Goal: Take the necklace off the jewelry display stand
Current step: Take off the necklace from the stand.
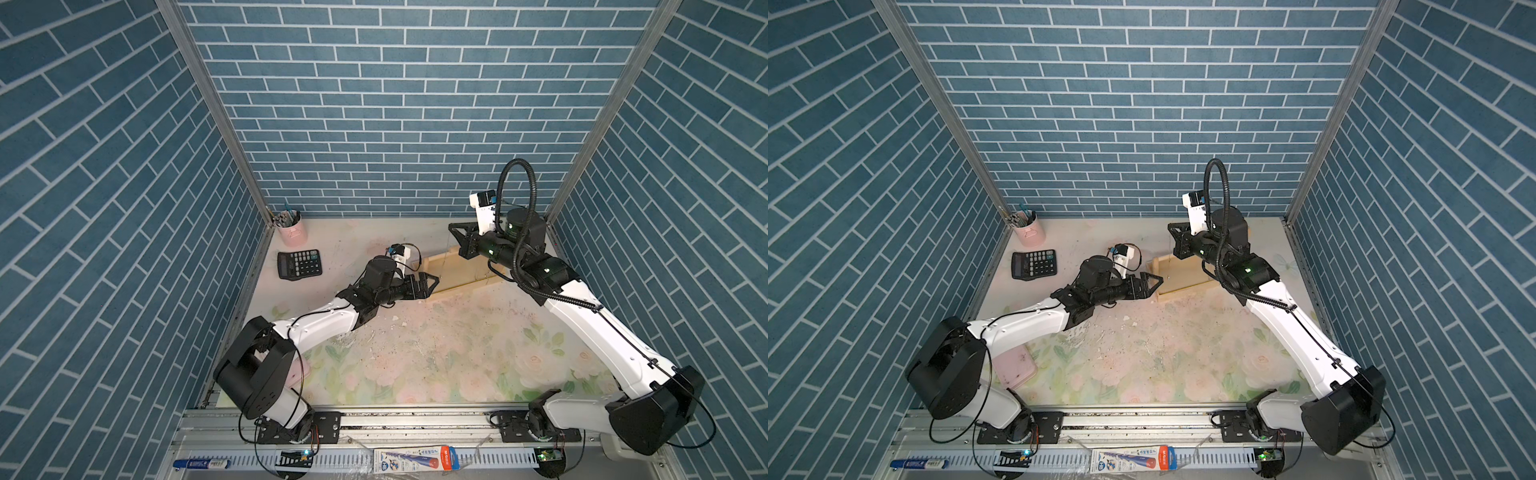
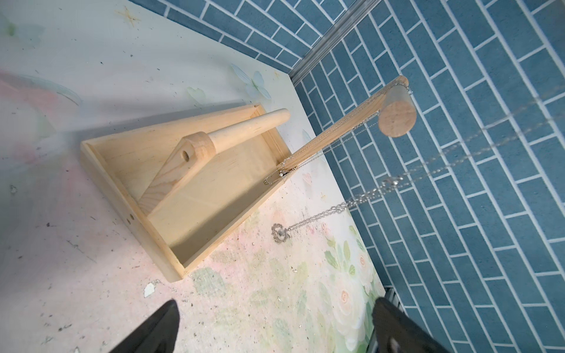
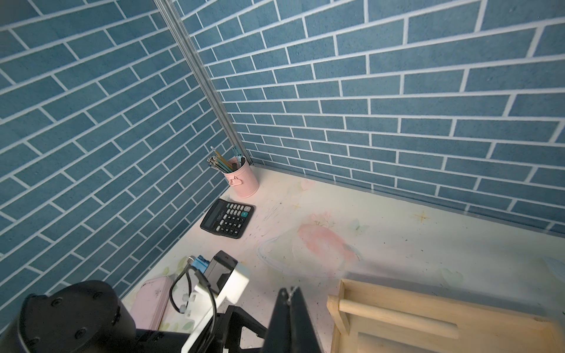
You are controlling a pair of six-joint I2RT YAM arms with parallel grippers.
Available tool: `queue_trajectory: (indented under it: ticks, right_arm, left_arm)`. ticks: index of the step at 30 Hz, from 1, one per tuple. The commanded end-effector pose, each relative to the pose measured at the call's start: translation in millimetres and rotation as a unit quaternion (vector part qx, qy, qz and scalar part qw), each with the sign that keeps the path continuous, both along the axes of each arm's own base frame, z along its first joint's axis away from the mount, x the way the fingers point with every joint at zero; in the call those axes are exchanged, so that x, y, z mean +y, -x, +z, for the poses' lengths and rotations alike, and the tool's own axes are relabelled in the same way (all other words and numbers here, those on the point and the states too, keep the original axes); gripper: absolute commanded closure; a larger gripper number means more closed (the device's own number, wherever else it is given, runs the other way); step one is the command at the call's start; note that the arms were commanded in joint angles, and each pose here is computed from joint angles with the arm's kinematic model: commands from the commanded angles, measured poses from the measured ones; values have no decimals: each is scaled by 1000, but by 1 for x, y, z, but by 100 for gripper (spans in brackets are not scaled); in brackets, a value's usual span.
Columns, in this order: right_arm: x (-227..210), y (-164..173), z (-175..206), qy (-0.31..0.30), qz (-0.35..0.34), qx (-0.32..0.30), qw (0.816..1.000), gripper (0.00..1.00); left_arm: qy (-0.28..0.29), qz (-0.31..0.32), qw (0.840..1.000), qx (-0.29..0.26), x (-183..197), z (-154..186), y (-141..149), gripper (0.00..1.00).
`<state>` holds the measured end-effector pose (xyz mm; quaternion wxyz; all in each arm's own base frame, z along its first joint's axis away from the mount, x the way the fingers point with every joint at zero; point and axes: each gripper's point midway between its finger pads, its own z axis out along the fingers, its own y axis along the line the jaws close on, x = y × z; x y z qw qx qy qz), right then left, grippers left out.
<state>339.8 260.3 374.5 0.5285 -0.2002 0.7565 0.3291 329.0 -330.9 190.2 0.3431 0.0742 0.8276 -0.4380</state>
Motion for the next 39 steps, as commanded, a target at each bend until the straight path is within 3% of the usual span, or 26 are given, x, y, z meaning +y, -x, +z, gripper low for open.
queue_trajectory:
  ticks: [1,18,36,39]
  right_arm:
    - [2,-1,15,-15,-8,-4,1000,100]
    - [13,2,37,-42,-8,2,999,100]
    - [20,12,53,-47,0,-3,999,100]
    - [21,12,55,-48,1,-4,999,100]
  left_arm:
    - [-19,0,999,-37,-4,9,-9,1]
    - [-61,7,990,-128,-11,34,-25,7]
    - [-65,-22,984,-163,-29,40,-35,25]
    - [-61,-24,984,-164,-31,40,-35,31]
